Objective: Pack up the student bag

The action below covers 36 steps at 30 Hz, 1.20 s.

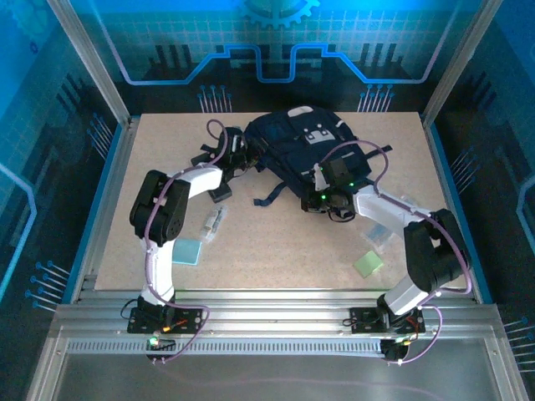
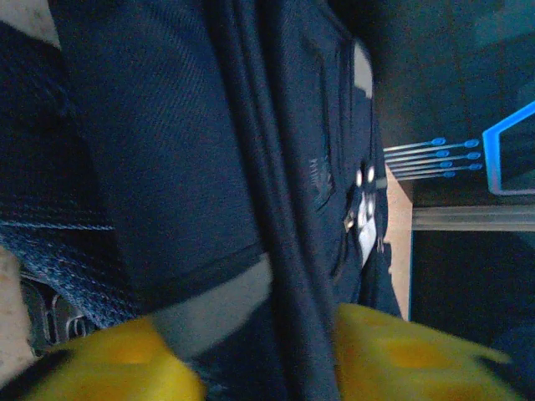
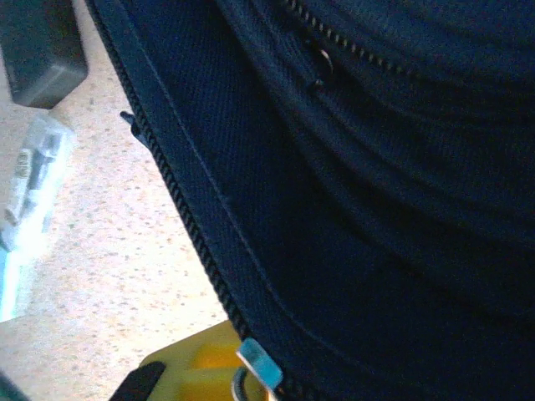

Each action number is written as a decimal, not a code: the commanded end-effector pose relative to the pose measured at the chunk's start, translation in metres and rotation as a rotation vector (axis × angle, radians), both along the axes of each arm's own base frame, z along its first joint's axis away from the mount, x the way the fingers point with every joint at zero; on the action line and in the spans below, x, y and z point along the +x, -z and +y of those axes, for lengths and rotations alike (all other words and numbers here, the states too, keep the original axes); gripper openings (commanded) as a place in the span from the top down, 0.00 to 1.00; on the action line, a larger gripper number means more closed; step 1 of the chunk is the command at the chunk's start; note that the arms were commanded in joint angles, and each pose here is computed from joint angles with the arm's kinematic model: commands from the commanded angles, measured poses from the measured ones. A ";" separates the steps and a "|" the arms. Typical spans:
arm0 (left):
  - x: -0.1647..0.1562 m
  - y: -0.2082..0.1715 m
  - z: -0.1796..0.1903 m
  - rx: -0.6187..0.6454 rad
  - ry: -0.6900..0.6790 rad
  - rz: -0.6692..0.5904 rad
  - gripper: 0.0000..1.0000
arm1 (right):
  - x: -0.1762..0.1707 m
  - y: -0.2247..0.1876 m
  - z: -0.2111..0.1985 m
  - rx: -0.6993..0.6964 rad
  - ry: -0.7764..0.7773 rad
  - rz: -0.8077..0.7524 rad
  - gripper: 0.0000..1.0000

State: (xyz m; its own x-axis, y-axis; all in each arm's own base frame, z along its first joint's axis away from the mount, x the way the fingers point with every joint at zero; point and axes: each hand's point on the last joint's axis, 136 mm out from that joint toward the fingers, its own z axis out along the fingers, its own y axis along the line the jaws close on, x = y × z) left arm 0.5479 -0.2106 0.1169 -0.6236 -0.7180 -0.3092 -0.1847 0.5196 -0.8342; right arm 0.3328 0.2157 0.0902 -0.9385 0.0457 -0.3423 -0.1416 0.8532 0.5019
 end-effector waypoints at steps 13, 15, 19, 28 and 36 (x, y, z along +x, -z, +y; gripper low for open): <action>-0.089 0.000 0.001 -0.165 -0.044 0.045 0.20 | 0.041 -0.033 0.108 0.331 -0.059 0.084 1.00; -0.084 -0.001 -0.011 -0.191 -0.028 0.037 0.23 | 0.034 -0.033 0.112 0.330 -0.065 0.091 1.00; -0.072 0.004 -0.033 -0.201 0.012 0.032 0.40 | 0.019 -0.032 0.113 0.322 -0.068 0.112 1.00; -0.070 0.013 -0.024 -0.087 0.046 0.003 1.00 | -0.028 -0.008 0.037 -0.019 -0.062 0.251 1.00; -0.086 0.018 -0.006 -0.014 0.091 0.015 1.00 | -0.045 -0.002 -0.044 -0.190 -0.002 0.323 1.00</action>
State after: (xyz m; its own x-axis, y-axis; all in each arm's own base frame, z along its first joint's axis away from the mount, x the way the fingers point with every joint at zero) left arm 0.4548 -0.2528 0.0993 -0.7332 -0.6448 -0.2161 -0.1481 0.4616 -0.8747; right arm 0.3247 0.2204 0.0970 -0.9890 0.0303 -0.1445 -0.0452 0.8695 0.4919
